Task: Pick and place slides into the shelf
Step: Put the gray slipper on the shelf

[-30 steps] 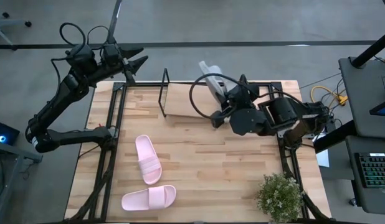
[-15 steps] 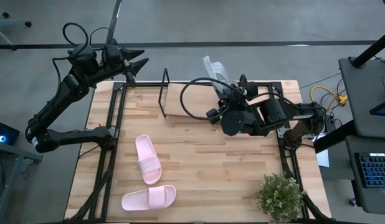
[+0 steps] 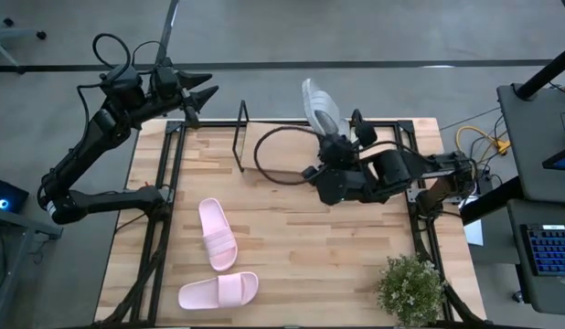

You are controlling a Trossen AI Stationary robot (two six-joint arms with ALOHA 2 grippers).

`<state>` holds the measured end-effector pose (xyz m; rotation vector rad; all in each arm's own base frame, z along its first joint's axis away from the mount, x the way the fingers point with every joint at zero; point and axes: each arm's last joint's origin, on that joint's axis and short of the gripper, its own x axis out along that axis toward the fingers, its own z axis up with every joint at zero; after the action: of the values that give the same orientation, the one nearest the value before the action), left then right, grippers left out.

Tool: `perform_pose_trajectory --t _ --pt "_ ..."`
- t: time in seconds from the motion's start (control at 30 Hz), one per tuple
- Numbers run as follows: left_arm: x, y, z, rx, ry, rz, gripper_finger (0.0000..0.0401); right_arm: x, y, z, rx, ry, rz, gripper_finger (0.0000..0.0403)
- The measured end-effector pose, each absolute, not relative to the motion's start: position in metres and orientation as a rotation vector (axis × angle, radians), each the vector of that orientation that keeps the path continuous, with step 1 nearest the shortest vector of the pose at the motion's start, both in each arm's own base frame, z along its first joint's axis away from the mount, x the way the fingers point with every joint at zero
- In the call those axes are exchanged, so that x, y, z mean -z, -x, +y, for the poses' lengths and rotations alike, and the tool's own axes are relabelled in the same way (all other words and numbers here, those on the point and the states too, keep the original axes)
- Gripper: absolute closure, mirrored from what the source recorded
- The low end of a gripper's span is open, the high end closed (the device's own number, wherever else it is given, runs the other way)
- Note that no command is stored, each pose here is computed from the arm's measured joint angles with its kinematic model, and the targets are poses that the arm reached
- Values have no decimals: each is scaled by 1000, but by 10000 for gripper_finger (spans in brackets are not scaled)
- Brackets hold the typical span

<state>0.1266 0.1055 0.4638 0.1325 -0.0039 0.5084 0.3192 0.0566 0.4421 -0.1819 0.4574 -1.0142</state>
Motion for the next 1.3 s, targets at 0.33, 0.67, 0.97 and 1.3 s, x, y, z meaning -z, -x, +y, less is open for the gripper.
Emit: perform_pose_trajectory --t 0.33,0.67,0.97,1.3 --pt "-463 -127 106 -508 -128 4 239 -402 -329 53 1063 332 559 377" --pt "-461 -127 106 -507 -120 18 239 -362 -340 43 1092 374 619 377" --pt "-461 -127 106 -507 -119 18 239 -329 -353 39 1059 490 681 379" --pt "-461 -127 106 -507 -116 17 239 -297 -357 39 1041 602 728 379"
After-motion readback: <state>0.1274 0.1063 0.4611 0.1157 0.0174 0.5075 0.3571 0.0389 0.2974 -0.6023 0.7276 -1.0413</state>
